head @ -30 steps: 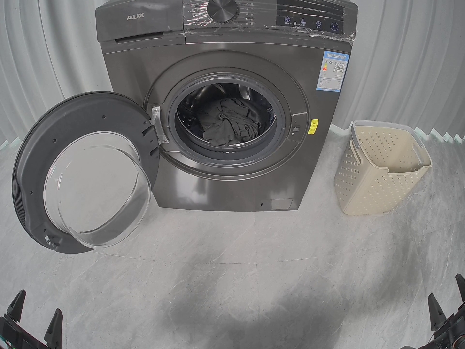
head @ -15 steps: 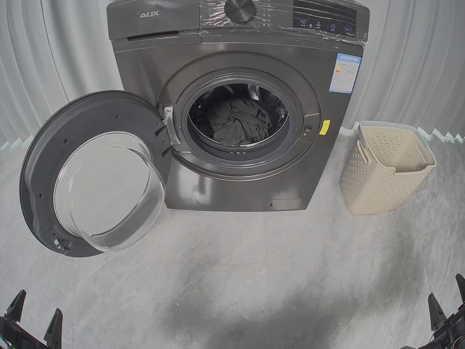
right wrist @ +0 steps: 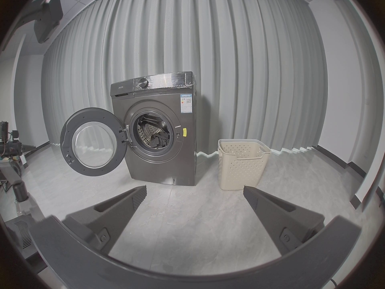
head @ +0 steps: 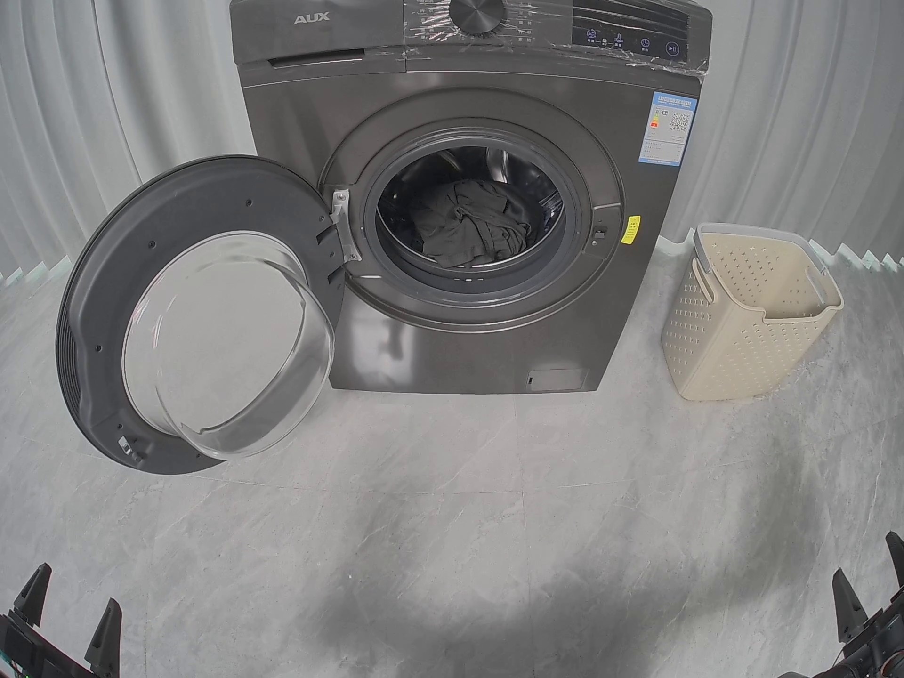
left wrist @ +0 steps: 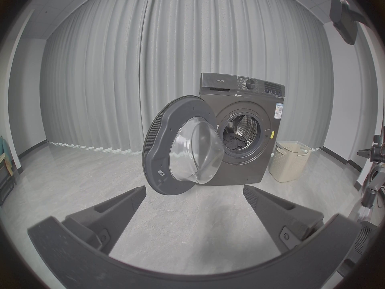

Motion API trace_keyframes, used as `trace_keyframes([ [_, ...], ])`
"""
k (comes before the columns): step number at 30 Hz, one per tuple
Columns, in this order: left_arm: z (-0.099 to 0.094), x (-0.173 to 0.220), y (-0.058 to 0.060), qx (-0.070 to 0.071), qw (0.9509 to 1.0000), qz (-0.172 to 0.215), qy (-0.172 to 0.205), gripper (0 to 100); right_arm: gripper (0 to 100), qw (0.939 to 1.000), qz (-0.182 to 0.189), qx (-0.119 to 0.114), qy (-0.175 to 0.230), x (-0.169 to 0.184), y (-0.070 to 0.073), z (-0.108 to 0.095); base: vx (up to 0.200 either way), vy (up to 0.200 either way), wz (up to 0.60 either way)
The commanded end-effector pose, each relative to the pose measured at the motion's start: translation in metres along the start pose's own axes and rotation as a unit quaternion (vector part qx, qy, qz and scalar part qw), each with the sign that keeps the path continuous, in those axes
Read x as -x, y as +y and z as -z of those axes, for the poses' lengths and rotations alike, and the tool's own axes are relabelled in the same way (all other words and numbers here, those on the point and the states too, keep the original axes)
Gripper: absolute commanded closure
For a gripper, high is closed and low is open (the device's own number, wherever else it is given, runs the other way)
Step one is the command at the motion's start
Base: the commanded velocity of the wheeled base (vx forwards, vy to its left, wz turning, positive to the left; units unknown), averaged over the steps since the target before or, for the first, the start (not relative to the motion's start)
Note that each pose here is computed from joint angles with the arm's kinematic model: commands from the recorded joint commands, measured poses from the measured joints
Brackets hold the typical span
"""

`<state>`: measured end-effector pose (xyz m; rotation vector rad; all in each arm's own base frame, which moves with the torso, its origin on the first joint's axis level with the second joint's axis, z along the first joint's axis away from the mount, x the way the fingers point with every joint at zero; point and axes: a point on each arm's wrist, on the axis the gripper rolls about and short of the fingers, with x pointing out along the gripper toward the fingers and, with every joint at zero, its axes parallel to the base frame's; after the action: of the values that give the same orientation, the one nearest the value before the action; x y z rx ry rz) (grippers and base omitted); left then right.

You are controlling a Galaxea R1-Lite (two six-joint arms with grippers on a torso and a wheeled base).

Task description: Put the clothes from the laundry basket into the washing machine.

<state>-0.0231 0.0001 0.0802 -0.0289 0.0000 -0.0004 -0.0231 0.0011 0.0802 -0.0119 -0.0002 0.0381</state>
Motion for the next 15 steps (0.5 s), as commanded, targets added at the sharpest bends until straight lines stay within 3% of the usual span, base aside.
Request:
trace_keyframes([
  [1, 0.0047, -0.0006, 0.0001, 0.001, 1.0000, 0.000, 0.004, 0, 0, 1.0000, 0.000, 0.001, 0.002, -0.0003, 0.0001, 0.0052, 0.000, 0.000, 0.00],
  [2, 0.0047, -0.0006, 0.0001, 0.001, 1.0000, 0.000, 0.004, 0, 0, 1.0000, 0.000, 0.000, 0.002, -0.0003, 0.0001, 0.0052, 0.000, 0.000, 0.00],
  [15, 0.0045, -0.0006, 0.0001, 0.002, 1.0000, 0.000, 0.003, 0, 0, 1.0000, 0.000, 0.000, 0.002, -0.0003, 0.0001, 0.0052, 0.000, 0.200, 0.00],
])
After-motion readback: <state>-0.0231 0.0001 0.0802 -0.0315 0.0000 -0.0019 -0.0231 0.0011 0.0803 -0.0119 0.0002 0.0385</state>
